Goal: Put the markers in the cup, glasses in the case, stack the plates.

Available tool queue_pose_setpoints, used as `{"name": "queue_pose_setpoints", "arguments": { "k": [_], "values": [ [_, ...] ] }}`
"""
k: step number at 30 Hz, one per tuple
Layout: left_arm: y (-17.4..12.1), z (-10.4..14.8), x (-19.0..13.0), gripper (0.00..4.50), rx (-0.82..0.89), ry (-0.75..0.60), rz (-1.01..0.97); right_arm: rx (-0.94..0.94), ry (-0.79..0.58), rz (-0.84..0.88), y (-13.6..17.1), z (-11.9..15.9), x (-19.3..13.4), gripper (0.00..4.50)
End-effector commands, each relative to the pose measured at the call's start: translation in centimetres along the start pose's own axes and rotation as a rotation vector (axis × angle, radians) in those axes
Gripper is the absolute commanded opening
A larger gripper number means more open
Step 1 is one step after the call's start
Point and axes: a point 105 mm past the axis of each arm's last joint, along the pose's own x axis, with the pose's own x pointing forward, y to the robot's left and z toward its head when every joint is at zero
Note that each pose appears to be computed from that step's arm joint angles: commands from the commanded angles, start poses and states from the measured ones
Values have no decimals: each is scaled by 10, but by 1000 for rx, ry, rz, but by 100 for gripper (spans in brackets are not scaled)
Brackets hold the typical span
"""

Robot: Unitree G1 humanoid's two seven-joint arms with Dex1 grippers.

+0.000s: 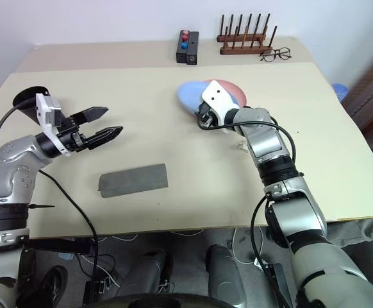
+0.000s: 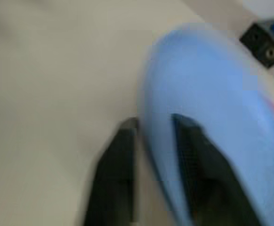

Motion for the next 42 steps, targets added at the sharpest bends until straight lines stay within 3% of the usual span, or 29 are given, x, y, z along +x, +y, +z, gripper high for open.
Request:
{"name": "queue_pose_setpoints", "arguments": {
  "k": [1,2,8,14,17,20,25,28,34,42],
  "values": [
    [-3,14,1,450,34,-43,-23,-8,-80,-53,-17,26,-7,355],
    [-3,15,2,450,32,-46,-26,25,-95,-64,-21,28,-12,400],
    [-20,22,-4,450,-46,-75,-155,376,-126,-41,-42,12,-61,400],
    [-51,31,3,450,-111,14,-342,434,135,-30,-40,-45,-113,400],
    [-60,19,5,450,-61,104,-393,434,209,-16,-32,-59,-119,400],
    [-57,15,12,450,-35,97,-378,378,293,-33,-22,-83,-114,400],
    [-57,24,18,450,-35,62,-377,466,237,-65,-15,-88,-95,400],
    [-55,25,17,450,-33,65,-366,446,242,-67,-12,-93,-91,325],
    [-54,26,15,450,-28,55,-344,441,219,-98,-21,-90,-87,17],
    [-35,43,16,450,-42,-85,-207,443,19,28,-25,-34,-88,8]
  ]
}}
